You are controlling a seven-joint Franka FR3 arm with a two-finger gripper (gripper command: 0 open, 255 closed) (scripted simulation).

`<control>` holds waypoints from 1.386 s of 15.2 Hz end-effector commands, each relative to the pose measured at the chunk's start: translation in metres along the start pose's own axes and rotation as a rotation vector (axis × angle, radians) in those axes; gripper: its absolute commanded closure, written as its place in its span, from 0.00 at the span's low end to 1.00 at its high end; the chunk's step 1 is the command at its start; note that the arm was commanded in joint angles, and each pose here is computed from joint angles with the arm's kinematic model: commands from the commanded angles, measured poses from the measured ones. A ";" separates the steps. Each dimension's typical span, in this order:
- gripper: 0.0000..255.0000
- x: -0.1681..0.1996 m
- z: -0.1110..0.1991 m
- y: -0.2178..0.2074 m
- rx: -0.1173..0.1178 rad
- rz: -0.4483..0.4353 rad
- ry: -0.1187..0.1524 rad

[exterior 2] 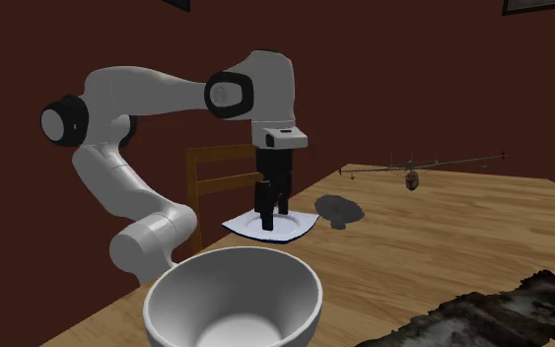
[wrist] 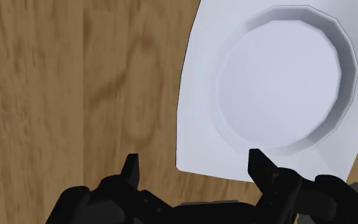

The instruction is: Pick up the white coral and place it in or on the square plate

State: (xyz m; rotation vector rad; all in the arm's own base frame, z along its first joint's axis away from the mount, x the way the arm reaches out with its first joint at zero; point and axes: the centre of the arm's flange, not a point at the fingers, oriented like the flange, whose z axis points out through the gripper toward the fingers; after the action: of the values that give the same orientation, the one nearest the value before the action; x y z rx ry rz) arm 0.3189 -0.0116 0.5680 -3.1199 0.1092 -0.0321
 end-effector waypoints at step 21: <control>0.00 0.104 0.008 -0.082 0.375 0.067 0.005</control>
State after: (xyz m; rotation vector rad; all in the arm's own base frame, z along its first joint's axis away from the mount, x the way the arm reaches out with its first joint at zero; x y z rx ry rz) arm 0.4276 0.0611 0.5680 -2.7401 0.1838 -0.0515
